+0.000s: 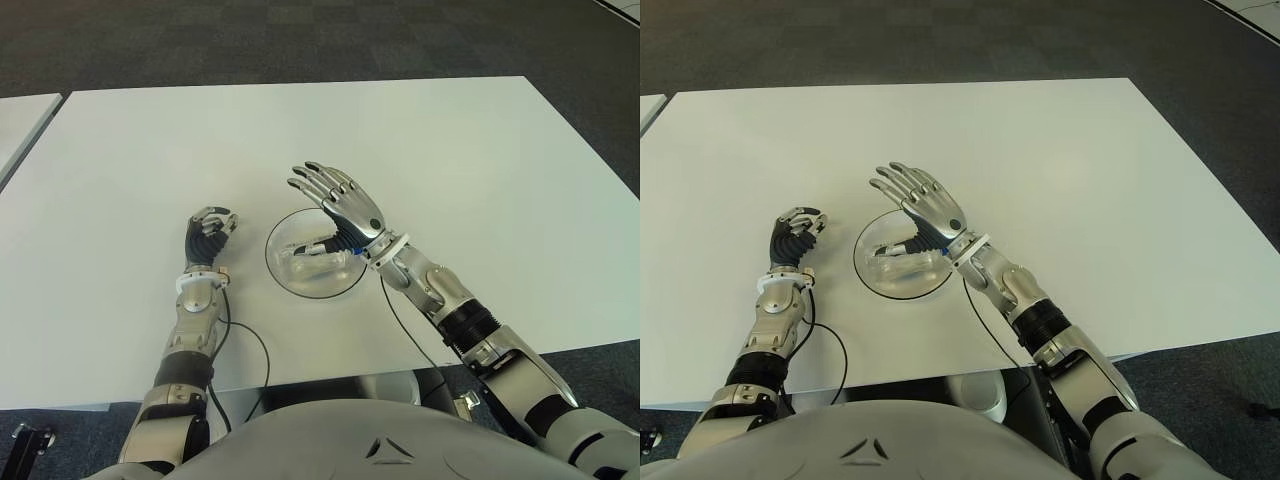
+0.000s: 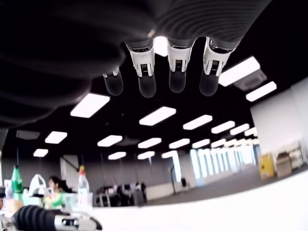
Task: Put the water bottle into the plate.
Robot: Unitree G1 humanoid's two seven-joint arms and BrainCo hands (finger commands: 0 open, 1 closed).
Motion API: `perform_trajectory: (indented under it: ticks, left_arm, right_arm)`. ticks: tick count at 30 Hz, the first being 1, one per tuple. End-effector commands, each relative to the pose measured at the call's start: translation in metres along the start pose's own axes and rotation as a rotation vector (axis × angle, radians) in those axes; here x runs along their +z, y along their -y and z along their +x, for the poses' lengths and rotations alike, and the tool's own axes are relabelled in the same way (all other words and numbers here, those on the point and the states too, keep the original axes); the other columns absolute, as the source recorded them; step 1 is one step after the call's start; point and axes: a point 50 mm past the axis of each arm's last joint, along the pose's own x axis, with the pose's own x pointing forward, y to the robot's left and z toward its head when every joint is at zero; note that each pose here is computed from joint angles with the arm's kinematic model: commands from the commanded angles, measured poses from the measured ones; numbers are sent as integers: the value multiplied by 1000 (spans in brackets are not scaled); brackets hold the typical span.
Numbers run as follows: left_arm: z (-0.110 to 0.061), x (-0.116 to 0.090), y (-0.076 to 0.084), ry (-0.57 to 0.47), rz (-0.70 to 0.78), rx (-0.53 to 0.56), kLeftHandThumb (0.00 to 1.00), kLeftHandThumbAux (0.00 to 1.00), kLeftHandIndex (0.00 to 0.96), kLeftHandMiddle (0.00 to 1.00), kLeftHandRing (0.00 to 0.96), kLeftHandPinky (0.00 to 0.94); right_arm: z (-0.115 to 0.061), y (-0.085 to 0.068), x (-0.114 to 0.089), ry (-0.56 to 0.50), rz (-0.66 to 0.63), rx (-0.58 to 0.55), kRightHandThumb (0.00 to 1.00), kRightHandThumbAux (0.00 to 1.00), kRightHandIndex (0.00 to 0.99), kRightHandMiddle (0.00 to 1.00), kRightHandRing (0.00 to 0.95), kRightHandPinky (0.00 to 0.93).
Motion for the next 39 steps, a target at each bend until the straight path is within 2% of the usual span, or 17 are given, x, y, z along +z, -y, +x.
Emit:
perform_trajectory:
  ticks: [1,9,12,16,20,24,27,33,35,39]
  left_arm:
    - [-2,-5,-2,-28,30,9,707,717,440,791,779,781]
    - [-1,-5,-3,-31,31,9,707,717,439,787,775,776]
    - [-1,-5,-3,-31,29,9,707,717,439,787,776,777]
    - [-1,-5,-3,-29,24,8,708,717,439,788,777,779]
    - [-1,-4,-3,-27,18,5,708,717,439,787,777,777]
    - [-1,-3,-3,-25,12,4,708,717,439,785,776,775]
    - [-2,-2,-3,-22,9,0,708,717,439,782,774,773]
    - [-2,-2,-3,-25,13,2,709,717,439,778,768,771]
    - [-2,-2,-2,-23,14,0,709,717,439,776,768,770]
    - [-2,-1,-2,-24,15,-4,709,717,439,775,768,769]
  right_arm:
    - [-8,-5,-4,-30,-35,-107,0,323,0,0,0,0]
    - [-9,-1,-11,-57,-3,-360,0,310,0,0,0,0]
    - [-10,1,-17,-69,13,-396,0,336,0,0,0,0]
    - [-12,2,-21,-95,115,-416,0,385,0,0,0,0]
    - [-14,5,-26,-148,270,-430,0,432,0,0,0,0]
    - [-26,8,-39,-271,380,-439,0,455,0,0,0,0]
    - [-45,2,-56,-460,443,-455,0,504,0,0,0,9]
    - [-51,-1,-61,-591,550,-550,21,637,0,0,0,121]
    - [-51,-2,-62,-649,587,-592,43,745,9,12,30,161]
    - [-58,-6,-67,-721,654,-614,59,838,47,56,85,203]
